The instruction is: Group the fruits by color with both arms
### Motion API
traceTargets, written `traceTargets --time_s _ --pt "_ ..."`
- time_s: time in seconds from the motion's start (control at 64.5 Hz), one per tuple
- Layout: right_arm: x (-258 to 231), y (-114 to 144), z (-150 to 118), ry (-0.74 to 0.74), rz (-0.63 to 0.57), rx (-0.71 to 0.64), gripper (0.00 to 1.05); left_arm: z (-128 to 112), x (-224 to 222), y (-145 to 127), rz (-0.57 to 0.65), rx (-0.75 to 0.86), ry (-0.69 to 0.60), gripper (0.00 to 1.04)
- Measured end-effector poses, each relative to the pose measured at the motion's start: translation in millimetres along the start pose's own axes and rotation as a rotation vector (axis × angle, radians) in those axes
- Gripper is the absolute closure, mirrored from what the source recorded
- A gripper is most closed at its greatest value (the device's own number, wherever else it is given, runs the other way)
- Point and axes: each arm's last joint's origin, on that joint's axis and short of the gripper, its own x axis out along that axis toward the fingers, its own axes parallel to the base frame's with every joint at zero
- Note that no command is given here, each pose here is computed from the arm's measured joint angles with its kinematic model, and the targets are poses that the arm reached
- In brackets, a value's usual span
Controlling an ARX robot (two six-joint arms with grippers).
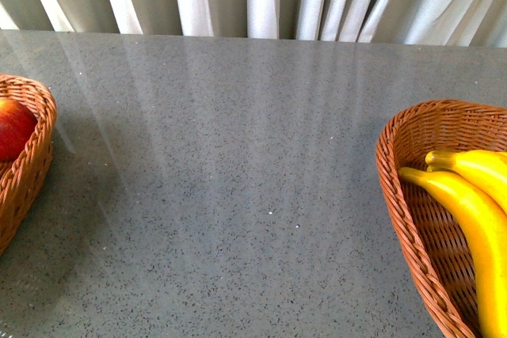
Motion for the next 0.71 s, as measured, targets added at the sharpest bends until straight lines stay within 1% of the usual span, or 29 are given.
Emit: traceTargets --time_s 0.108,0.124,0.139,0.217,0.713 --pt "0.0 0.0 0.0 0.0 0.0 0.0 0.15 0.0 0.0 0.0 0.0 0.0 0.0 0.09" --pt "0.0 0.0 0.0 0.0 0.0 0.0 0.1 0.0 0.0 0.0 0.0 0.0 0.0 0.09" --pt "0.0 0.0 0.0 0.0 0.0 0.0 0.08 0.0 0.0 0.0 0.0 0.0 0.0 0.09" --pt "0.0 0.0 0.0 0.0 0.0 0.0 0.1 0.0 0.0 0.0 0.0 0.0 0.0 0.09" --pt "0.0 0.0 0.0 0.0 0.0 0.0 0.09 0.0 0.0 0.0 0.0 0.0 0.0 0.09"
